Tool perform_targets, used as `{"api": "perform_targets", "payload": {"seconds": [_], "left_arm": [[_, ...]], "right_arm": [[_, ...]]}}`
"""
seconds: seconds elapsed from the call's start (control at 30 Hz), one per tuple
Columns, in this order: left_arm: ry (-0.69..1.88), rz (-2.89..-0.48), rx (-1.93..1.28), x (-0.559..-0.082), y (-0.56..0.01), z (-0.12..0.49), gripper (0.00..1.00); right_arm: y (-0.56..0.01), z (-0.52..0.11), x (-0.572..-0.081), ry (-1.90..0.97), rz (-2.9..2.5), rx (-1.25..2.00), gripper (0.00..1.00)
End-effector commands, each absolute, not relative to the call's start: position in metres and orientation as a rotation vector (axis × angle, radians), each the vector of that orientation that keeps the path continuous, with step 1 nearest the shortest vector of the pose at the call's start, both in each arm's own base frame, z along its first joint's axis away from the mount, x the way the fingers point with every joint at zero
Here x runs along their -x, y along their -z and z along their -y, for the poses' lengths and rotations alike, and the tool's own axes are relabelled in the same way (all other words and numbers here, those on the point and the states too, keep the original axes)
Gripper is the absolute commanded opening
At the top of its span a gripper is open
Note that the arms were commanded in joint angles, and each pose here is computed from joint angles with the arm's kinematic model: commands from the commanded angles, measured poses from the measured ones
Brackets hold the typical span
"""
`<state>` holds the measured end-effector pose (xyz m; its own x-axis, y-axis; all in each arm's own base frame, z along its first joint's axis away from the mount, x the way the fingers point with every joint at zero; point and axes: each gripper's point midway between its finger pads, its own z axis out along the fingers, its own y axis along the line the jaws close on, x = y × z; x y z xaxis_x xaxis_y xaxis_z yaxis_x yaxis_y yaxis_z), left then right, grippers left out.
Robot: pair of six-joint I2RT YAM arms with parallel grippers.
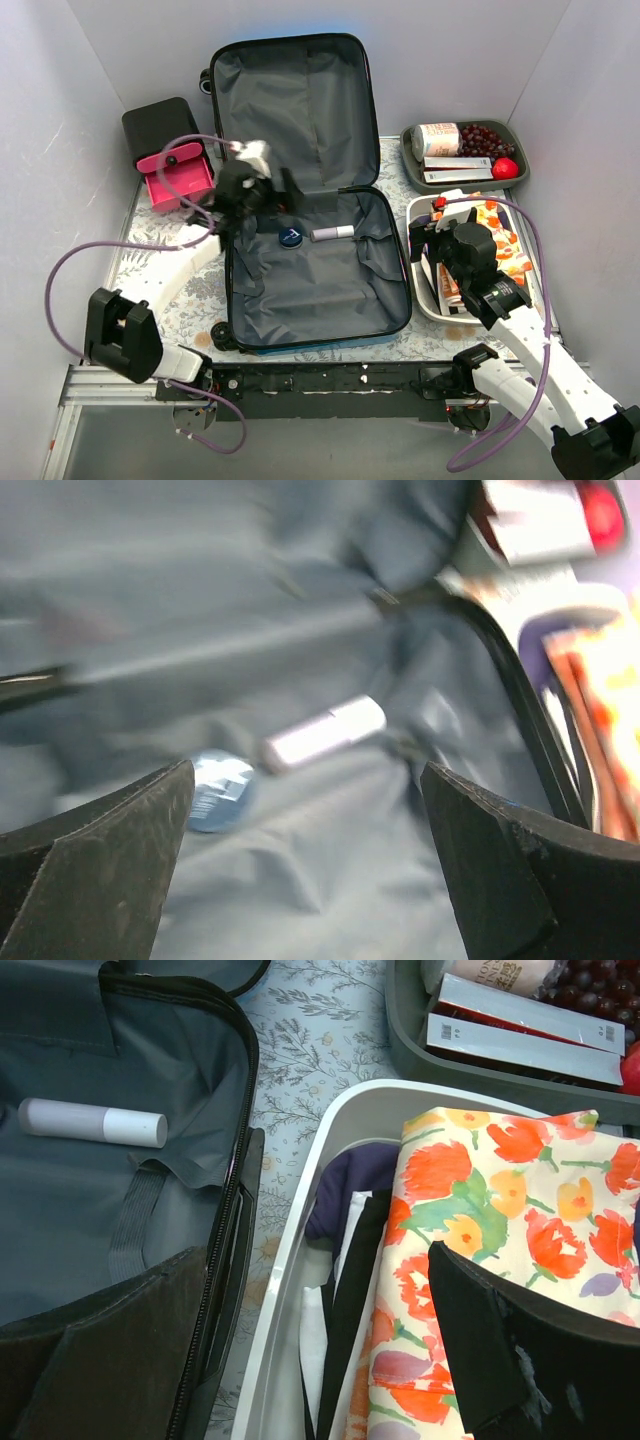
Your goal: Open, take out, and arrange the luggage
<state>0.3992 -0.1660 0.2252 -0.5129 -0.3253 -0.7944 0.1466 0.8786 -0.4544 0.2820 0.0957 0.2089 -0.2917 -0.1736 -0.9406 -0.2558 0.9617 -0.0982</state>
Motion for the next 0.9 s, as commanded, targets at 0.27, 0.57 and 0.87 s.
{"api": "perform_targets", "payload": {"seconds": [0.27, 0.57, 0.87], "left_arm": [[0.694, -2.218, -0.620, -0.374, -0.142, 0.311, 0.98], [0.735, -2.323, -0.780, -0.380, -0.076, 0.333, 0.83], [0.576, -2.361, -0.717, -0.401, -0.052, 0.323, 0.67]], "right_arm": [[-0.224, -0.108, -0.280, -0.168, -1.814, 0.318, 0.98], [-0.222, -0.105, -0.280, -0.150, -1.819, 0.306, 0.98], [-0.223, -0.102, -0.281, -0.138, -1.818, 0.297, 0.98]]}}
